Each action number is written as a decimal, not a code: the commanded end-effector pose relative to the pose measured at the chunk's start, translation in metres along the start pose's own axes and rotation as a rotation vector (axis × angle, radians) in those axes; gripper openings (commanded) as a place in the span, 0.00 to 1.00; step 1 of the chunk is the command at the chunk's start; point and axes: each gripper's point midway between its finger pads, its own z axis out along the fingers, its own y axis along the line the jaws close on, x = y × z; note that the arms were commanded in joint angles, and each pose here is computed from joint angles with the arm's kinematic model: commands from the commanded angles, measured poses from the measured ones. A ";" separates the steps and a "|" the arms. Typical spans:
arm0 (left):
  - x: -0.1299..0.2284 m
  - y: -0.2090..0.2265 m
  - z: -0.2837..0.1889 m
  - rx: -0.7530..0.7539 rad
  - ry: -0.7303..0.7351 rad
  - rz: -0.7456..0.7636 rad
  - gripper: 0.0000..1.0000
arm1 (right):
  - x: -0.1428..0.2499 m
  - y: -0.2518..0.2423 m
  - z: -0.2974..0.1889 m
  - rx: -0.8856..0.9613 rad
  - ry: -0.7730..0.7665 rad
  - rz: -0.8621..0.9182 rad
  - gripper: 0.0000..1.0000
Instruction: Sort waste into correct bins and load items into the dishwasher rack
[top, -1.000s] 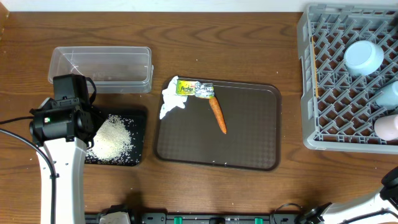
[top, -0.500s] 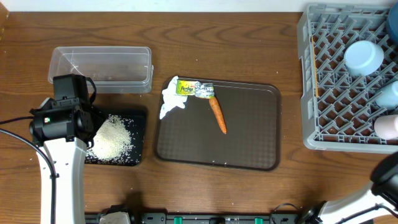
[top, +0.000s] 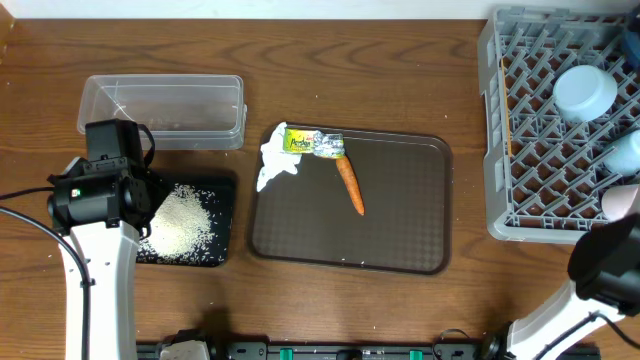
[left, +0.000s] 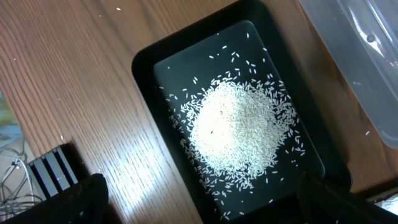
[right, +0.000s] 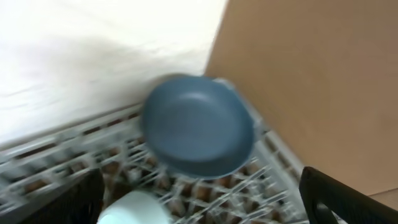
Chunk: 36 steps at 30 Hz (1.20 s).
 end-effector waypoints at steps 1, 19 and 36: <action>-0.003 0.001 -0.002 0.001 -0.006 -0.013 0.99 | 0.030 0.005 0.036 0.039 0.105 -0.118 0.99; -0.003 0.001 -0.002 0.001 -0.006 -0.013 0.99 | 0.112 0.037 0.127 -0.065 0.260 -0.268 0.98; -0.003 0.001 -0.002 0.001 -0.006 -0.013 0.99 | 0.136 0.019 0.155 -0.165 0.272 -0.253 0.88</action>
